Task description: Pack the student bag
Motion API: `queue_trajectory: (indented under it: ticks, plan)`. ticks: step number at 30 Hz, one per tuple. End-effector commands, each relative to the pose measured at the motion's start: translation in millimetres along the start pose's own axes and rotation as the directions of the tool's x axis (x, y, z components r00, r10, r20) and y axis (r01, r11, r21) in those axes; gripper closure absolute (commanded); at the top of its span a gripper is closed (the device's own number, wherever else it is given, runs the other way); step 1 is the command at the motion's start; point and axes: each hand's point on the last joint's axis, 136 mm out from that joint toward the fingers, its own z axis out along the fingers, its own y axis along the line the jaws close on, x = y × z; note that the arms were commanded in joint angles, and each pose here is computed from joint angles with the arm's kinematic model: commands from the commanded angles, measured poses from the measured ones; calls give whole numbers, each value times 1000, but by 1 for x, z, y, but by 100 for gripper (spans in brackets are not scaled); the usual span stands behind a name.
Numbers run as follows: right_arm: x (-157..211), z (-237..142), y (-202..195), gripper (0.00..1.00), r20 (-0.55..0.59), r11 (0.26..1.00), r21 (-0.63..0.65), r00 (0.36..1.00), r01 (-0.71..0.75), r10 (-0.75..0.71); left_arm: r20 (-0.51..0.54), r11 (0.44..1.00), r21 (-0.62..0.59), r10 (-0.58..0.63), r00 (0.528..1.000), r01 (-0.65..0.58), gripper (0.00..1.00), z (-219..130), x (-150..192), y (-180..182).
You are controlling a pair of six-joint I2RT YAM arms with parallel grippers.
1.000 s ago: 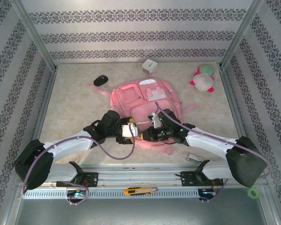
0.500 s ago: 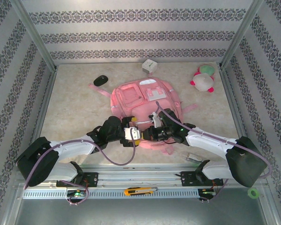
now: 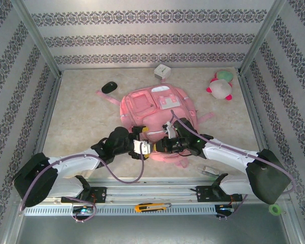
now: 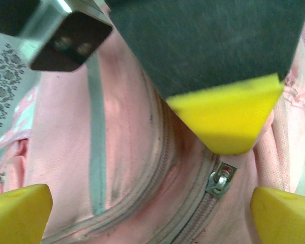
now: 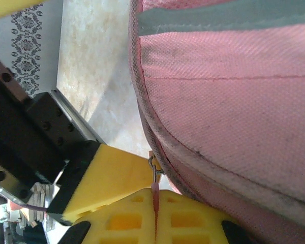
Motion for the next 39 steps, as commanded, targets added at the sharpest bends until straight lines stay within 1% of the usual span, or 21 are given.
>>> queue_trajectory:
  ticks: [1, 4, 7, 10, 15, 21, 24, 29, 34, 39]
  plan:
    - [-3, -5, 4, 100, 18, 1000, -30, 1000, 10, -9, 19, 999, 17, 38, 999, -38, 1, 6, -9, 1]
    - [-2, -6, 3, 100, 18, 1000, -30, 1000, 7, -7, 19, 1000, -10, 28, 999, -27, 0, 11, -10, 7]
    - [-1, -5, 2, 100, 11, 1000, -31, 1000, 3, -3, 45, 999, -46, 5, 999, -3, 1, 14, -14, 15]
    - [-1, -5, 3, 100, 8, 999, -34, 1000, 4, -4, 48, 999, -47, -15, 999, 17, 0, 18, -14, 15]
    - [0, -3, 1, 100, 1, 999, -31, 1000, -4, 4, 76, 995, -82, -47, 996, 53, 1, 20, -20, 25]
    - [1, -2, -1, 100, -5, 1000, -26, 1000, -11, 11, 122, 992, -97, -74, 990, 86, 2, 18, -32, 33]
    - [2, 0, -2, 100, -10, 1000, -24, 1000, -14, 14, 143, 989, -103, -89, 986, 104, 4, 17, -37, 37]
    - [3, 3, -3, 100, -23, 1000, -20, 1000, -22, 21, 140, 988, -103, -99, 985, 114, 6, 20, -37, 39]
    - [3, 4, -4, 93, -22, 1000, -16, 999, -24, 23, 146, 988, -102, -101, 984, 117, 6, 21, -39, 41]
    - [2, 4, -3, 91, -20, 1000, -15, 1000, -22, 22, 148, 988, -101, -98, 984, 114, 6, 21, -40, 41]
